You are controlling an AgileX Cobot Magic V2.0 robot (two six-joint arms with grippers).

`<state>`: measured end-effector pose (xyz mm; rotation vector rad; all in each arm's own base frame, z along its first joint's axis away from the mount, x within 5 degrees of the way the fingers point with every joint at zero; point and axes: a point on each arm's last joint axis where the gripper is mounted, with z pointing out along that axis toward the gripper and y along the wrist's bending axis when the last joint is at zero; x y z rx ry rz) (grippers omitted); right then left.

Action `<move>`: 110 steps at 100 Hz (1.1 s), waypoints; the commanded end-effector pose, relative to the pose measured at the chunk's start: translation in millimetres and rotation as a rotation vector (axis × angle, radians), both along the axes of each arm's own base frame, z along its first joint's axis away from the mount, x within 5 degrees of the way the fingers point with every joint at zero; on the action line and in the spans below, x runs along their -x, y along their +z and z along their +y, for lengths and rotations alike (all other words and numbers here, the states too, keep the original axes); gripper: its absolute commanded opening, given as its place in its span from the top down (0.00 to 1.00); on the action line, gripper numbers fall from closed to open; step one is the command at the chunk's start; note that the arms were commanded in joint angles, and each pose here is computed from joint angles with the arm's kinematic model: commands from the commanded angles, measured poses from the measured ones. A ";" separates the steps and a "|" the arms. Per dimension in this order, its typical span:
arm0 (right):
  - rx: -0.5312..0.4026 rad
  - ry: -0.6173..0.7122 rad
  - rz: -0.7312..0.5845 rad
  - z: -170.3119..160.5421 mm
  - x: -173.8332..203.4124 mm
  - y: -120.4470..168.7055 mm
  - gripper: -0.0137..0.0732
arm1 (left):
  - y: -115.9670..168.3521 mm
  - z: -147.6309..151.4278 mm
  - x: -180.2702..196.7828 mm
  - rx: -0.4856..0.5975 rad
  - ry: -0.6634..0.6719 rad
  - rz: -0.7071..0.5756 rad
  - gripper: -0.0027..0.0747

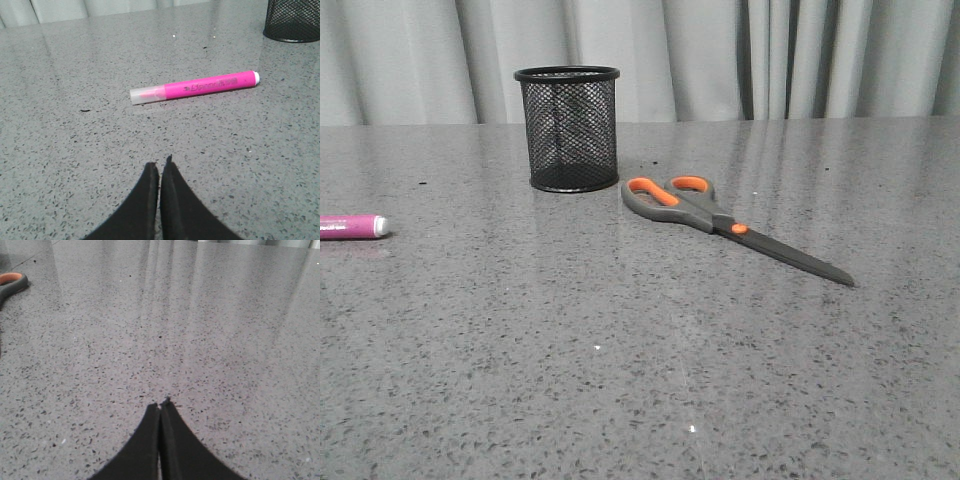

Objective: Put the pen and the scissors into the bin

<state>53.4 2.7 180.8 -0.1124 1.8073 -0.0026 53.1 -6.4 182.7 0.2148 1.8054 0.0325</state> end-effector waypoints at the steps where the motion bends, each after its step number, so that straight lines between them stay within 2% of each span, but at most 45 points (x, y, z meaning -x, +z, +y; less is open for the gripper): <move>1: 0.006 0.001 -0.044 0.0 0.0 -0.5 0.92 | -8.9 0.7 -0.3 0.011 0.011 -0.039 0.99; 84: 0.009 0.001 -0.062 0.0 -0.3 1.0 0.92 | -8.9 0.7 -0.3 0.011 0.011 -0.039 0.99; 94: 0.023 0.004 -0.140 0.0 -1.3 8.0 0.92 | -8.9 0.7 -0.3 0.011 0.011 -0.039 0.99; 102: 0.059 0.012 -0.270 0.6 -1.7 19.6 0.92 | -8.9 0.7 -0.3 0.011 0.011 -0.039 0.99; 110: 0.048 0.023 -0.410 1.9 -0.4 32.3 0.92 | -8.9 0.7 -0.3 0.011 0.011 -0.039 0.99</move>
